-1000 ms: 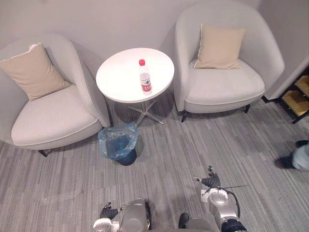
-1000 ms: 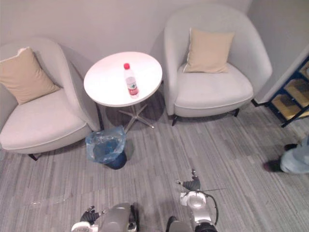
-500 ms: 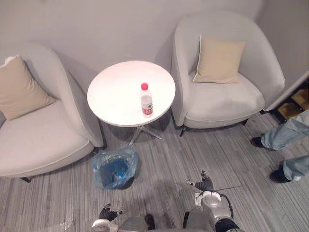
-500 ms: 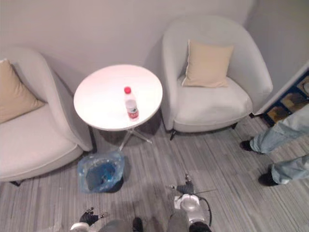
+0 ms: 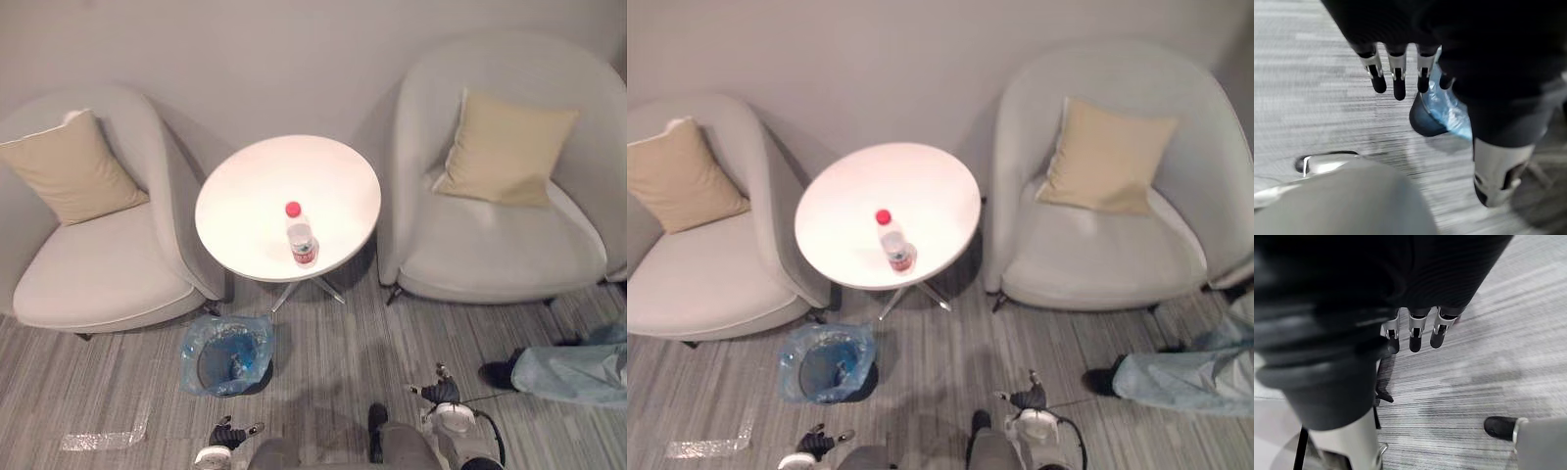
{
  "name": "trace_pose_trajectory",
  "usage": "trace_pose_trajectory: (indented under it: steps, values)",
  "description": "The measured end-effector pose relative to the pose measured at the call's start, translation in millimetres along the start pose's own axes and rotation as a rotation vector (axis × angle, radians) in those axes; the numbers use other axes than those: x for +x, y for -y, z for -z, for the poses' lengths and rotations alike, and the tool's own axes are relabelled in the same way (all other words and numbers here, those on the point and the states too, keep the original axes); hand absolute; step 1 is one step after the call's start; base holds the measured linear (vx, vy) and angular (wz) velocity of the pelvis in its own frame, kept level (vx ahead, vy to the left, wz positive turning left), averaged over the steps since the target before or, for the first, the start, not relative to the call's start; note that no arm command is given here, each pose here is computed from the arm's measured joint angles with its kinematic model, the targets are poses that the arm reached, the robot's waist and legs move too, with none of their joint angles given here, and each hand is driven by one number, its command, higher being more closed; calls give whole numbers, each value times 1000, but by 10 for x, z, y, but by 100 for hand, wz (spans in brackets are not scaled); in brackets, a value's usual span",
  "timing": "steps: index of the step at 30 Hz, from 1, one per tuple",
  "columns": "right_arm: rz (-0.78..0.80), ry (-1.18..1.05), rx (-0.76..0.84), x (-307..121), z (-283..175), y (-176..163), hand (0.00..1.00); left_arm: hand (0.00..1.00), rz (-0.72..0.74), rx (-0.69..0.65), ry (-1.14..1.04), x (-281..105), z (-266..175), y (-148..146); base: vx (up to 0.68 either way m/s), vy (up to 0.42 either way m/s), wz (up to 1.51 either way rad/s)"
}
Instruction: Gather rubbish on tea table into small bin, then transfer packed bag to large trash can.
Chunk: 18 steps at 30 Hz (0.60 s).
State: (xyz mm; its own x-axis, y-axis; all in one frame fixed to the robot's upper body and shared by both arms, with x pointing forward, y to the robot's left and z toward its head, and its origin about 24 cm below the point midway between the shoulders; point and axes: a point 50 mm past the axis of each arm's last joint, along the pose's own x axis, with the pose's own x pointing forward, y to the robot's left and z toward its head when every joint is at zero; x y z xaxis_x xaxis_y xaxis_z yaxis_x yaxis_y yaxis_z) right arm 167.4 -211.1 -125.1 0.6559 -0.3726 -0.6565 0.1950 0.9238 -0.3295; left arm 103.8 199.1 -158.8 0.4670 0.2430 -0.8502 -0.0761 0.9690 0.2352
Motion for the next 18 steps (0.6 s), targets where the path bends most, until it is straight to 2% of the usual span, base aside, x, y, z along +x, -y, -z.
trace_pose_trajectory:
  steps: [6, 10, 11, 12, 14, 18]
  values:
    - [37, -32, 12, -2, 68, 56, 0, 0, 1, 20, 1, -1, 4, -9, 132, 95, 34]
    - [1, -108, -16, -84, 279, -85, 0, 0, -20, 62, 3, 14, 2, -138, 184, 149, 18]
    - [16, -188, 26, -161, 498, -45, 0, 0, -21, 65, -3, 15, 9, -152, 217, 206, 23]
    - [25, -277, 219, -220, 653, -18, 0, 0, -22, 50, -7, 13, 20, -162, 161, 147, 9]
    - [-1, -292, 296, -216, 656, -31, 0, 0, -16, 42, -30, -5, 98, -183, 88, 128, -16]
    - [-46, -302, 347, -230, 656, -97, 0, 0, -15, 51, -41, 0, 107, -245, 184, 57, 43]
